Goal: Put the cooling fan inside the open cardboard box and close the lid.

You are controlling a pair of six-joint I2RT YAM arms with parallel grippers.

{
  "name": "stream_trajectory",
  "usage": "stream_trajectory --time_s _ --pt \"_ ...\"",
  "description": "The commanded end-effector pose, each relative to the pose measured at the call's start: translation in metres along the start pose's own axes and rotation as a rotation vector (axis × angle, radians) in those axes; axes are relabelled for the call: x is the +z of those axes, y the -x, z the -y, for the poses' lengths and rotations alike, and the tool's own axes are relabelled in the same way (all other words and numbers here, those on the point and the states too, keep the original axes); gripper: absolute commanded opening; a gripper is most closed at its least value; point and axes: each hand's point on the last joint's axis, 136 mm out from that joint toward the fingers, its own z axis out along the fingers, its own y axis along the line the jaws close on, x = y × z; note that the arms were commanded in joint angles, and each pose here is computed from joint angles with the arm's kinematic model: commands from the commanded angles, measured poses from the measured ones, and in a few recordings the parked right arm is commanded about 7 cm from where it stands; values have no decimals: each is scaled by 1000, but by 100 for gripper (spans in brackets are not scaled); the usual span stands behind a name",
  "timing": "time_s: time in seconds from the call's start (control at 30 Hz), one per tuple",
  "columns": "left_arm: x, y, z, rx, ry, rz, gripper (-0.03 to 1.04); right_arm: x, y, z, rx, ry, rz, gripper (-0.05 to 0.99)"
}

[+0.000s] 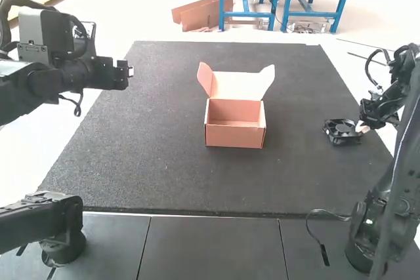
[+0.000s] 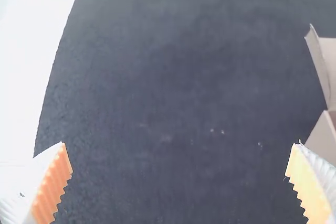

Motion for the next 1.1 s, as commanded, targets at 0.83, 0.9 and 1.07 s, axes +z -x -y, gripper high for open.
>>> stream_trajectory --time_s 0.83,0.9,1.07 --pt "-5 15 2 -2 -15 96 97 -190 -30 -339 -64 306 483 -3" --pt "-4 11 2 -2 -15 84 97 -176 -45 -360 -92 324 434 -3" --pt "-4 9 3 -1 -18 79 97 -140 -63 -382 -119 311 338 -3"
